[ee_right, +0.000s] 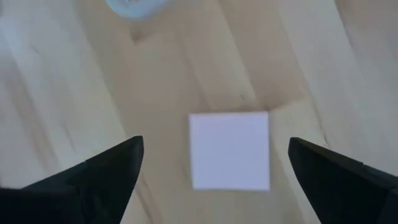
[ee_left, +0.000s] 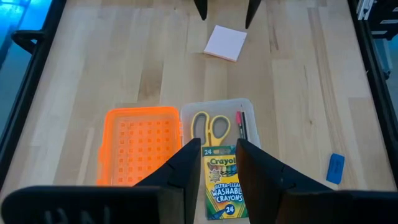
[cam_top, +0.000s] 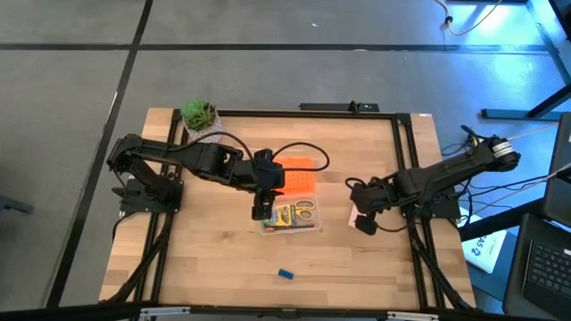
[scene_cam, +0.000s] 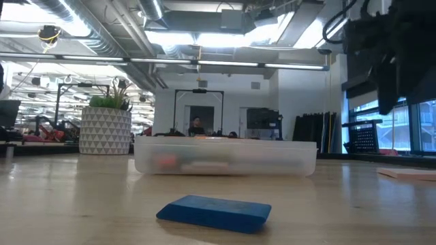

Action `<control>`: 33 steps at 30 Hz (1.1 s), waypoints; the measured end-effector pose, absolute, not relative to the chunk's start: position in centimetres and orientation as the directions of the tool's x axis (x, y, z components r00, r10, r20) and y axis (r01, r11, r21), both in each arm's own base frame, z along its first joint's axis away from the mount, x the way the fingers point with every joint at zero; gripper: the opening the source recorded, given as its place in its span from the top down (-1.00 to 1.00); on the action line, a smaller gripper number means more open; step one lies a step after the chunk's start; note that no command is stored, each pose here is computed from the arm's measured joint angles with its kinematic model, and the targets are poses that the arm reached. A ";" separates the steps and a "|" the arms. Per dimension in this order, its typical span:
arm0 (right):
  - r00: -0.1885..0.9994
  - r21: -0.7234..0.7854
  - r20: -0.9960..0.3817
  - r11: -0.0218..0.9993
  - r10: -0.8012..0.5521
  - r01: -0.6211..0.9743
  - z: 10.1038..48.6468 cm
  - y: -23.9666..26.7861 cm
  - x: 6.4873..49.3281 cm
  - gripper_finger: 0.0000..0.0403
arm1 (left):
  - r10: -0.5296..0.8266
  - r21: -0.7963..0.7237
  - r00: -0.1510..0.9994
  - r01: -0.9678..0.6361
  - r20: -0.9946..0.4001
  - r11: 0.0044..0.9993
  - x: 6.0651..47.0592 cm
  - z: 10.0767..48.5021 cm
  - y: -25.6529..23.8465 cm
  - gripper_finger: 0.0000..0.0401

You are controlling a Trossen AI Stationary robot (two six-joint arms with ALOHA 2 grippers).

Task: Pack school essentials
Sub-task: Put the pink sticky notes into the supply box

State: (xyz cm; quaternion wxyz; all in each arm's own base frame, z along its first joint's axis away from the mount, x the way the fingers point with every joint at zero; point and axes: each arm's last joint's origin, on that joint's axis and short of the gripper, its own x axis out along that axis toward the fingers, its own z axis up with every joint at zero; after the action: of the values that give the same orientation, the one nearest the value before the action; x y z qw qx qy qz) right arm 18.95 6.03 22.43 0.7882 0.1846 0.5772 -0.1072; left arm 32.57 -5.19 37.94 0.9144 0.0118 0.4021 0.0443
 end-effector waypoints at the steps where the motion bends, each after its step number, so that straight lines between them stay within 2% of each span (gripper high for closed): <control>1: 0.290 0.153 -0.956 0.910 0.038 0.385 22.2 6.0 18.9 -0.98 | 0.090 0.057 0.673 -0.071 -0.734 0.996 32.6 37.9 -5.2 0.53; 15: 0.113 0.022 -0.993 0.947 -0.015 0.320 18.8 6.7 20.5 -0.98 | 0.091 0.057 0.673 -0.072 -0.734 0.996 32.6 37.9 -5.2 0.53; 23: 0.156 0.117 -0.985 0.948 0.073 0.295 16.5 6.7 19.8 -0.97 | 0.090 0.057 0.673 -0.071 -0.734 0.996 32.6 37.9 -5.2 0.53; 27: 0.169 0.070 -0.985 0.954 0.020 0.293 16.4 6.4 19.3 -0.97 | 0.090 0.057 0.673 -0.072 -0.734 0.996 32.6 37.9 -5.2 0.53; 33: 0.170 0.061 -0.985 0.953 0.010 0.295 15.6 6.2 18.9 -0.97 | 0.090 0.057 0.673 -0.071 -0.734 0.996 32.6 37.9 -5.2 0.53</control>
State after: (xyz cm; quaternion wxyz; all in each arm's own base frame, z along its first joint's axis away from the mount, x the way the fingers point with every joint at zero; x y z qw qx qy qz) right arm 18.95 6.20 15.63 0.7554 0.1200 0.6372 -0.0944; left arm 32.56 -5.20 37.95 0.9145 0.0118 0.4020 0.0442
